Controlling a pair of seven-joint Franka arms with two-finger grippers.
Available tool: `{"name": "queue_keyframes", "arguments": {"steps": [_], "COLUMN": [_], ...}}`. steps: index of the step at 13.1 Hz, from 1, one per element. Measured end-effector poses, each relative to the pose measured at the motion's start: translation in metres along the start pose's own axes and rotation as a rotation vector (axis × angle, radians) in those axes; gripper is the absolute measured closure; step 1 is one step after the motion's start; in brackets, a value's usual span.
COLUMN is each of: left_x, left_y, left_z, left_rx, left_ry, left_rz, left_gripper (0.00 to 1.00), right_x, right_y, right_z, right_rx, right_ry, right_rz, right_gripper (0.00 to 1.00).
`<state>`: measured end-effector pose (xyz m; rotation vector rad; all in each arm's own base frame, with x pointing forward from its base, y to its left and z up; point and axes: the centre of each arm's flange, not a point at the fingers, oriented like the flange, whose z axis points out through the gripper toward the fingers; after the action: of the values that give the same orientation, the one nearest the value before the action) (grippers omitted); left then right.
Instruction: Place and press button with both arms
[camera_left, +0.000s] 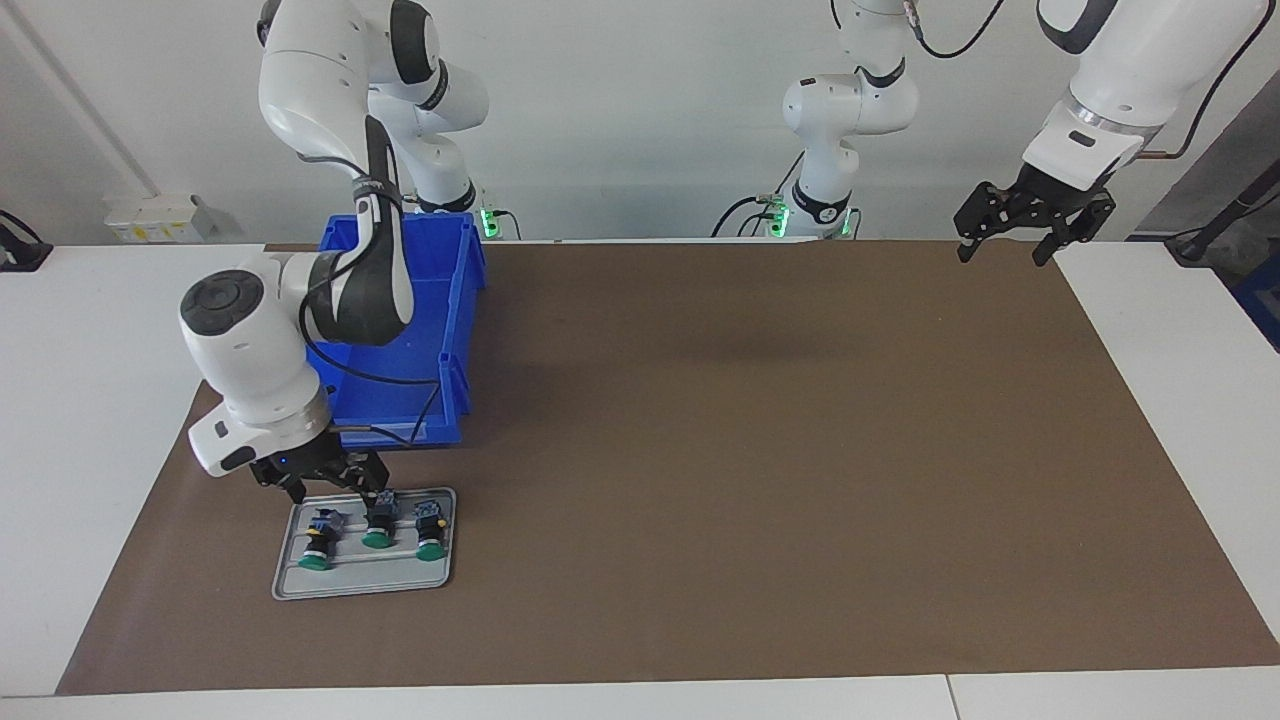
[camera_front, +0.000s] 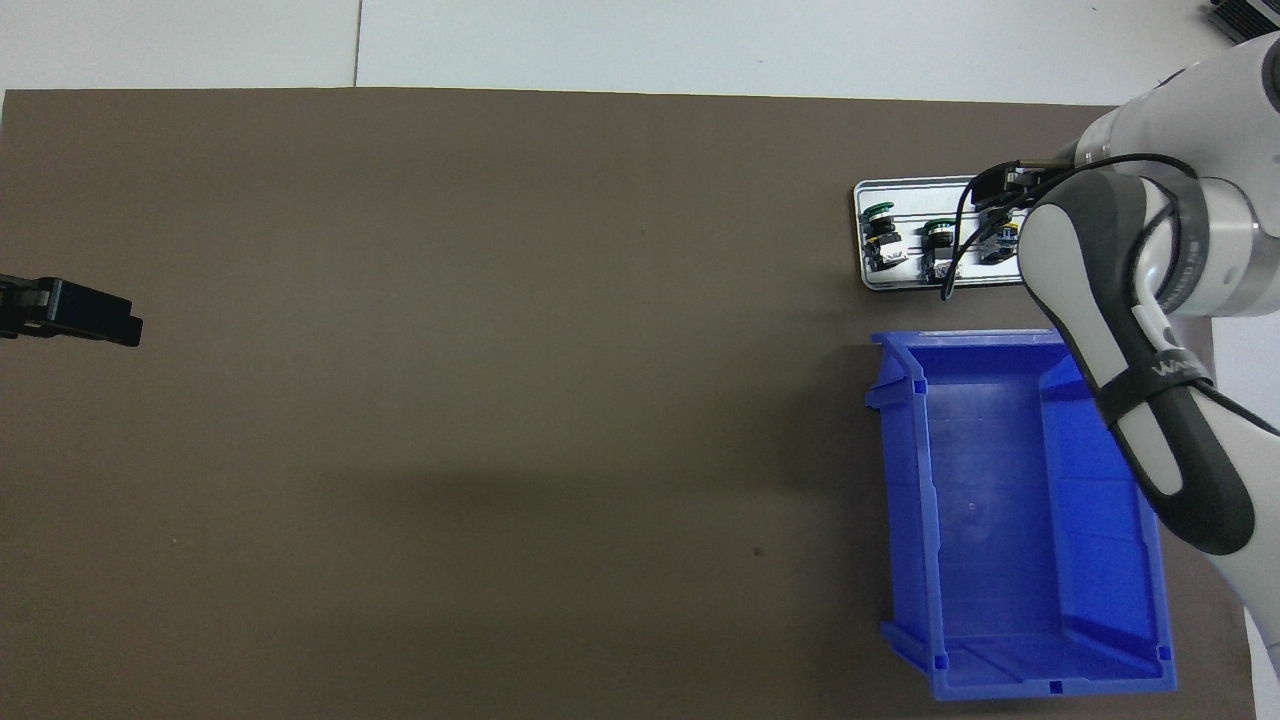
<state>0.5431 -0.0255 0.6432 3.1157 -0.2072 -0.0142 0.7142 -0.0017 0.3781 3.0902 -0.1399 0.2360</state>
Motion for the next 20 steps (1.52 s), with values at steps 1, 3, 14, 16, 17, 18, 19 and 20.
{"name": "queue_keyframes", "arguments": {"steps": [1,3,14,16,17,18,19,20], "left_x": [0.0,0.0,0.0,0.0,0.0,0.0,0.0,0.0], "left_y": [0.0,0.0,0.0,0.0,0.0,0.0,0.0,0.0], "left_z": [0.0,0.0,0.0,0.0,0.0,0.0,0.0,0.0], "left_rx": [0.0,0.0,0.0,0.0,0.0,0.0,0.0,0.0], "left_ry": [0.0,0.0,0.0,0.0,0.0,0.0,0.0,0.0], "left_rz": [0.0,0.0,0.0,0.0,0.0,0.0,0.0,0.0], "left_gripper": [0.0,0.0,0.0,0.0,0.0,0.0,0.0,0.0], "right_x": [-0.001,-0.007,-0.034,-0.031,-0.026,-0.019,-0.011,-0.004], "right_y": [-0.004,-0.007,-0.005,-0.005,-0.006,-0.008,-0.01,-0.014], "right_z": [0.013,0.04,0.083,0.075,0.067,0.055,0.04,0.023], "right_rx": [0.001,0.002,0.004,0.009,0.011,0.013,0.014,0.016], "right_ry": [0.004,0.016,-0.009,0.004,0.013,0.011,0.001,-0.007], "right_rz": [-0.007,-0.039,-0.137,-0.132,-0.112,-0.077,-0.039,-0.001], "right_gripper": [0.0,0.0,0.54,0.57,0.57,0.57,0.57,0.57]}}
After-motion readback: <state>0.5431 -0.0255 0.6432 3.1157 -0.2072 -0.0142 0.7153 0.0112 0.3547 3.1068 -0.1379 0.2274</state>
